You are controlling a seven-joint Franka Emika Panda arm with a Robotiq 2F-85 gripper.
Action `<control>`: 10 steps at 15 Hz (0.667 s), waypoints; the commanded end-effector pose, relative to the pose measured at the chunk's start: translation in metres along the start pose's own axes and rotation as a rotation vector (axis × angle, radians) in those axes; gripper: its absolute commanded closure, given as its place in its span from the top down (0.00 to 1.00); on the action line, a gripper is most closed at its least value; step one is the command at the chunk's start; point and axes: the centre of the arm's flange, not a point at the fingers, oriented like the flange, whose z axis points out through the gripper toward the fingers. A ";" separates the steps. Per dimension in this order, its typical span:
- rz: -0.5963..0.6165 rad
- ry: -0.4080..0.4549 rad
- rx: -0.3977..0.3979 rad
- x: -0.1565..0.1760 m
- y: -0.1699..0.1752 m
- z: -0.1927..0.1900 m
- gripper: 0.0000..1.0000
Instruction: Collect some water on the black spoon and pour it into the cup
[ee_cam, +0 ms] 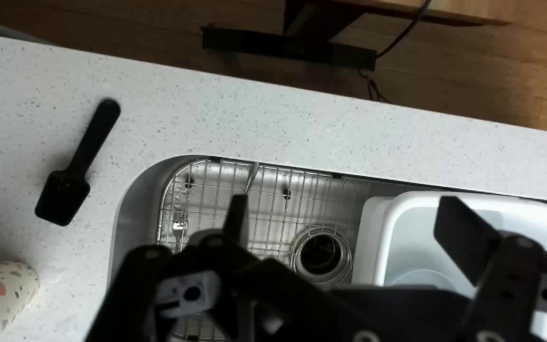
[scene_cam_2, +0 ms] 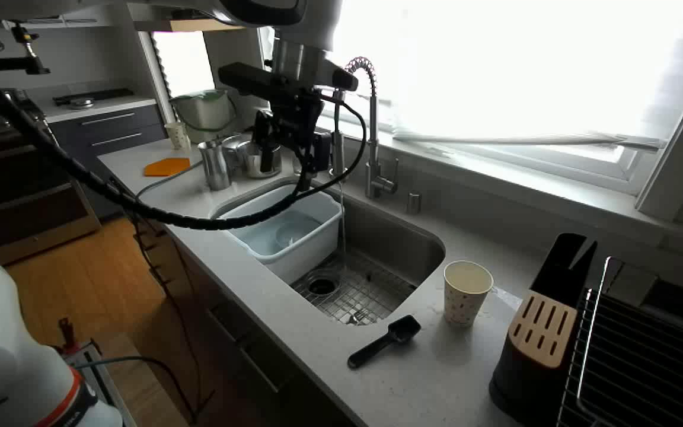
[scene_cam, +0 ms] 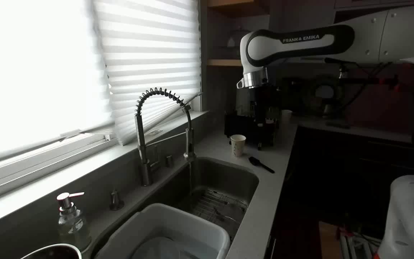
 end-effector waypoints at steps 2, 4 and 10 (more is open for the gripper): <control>0.000 0.000 0.000 0.000 0.000 0.000 1.00; 0.000 0.000 0.000 0.000 0.000 0.000 1.00; 0.052 -0.048 0.001 0.002 0.011 0.013 1.00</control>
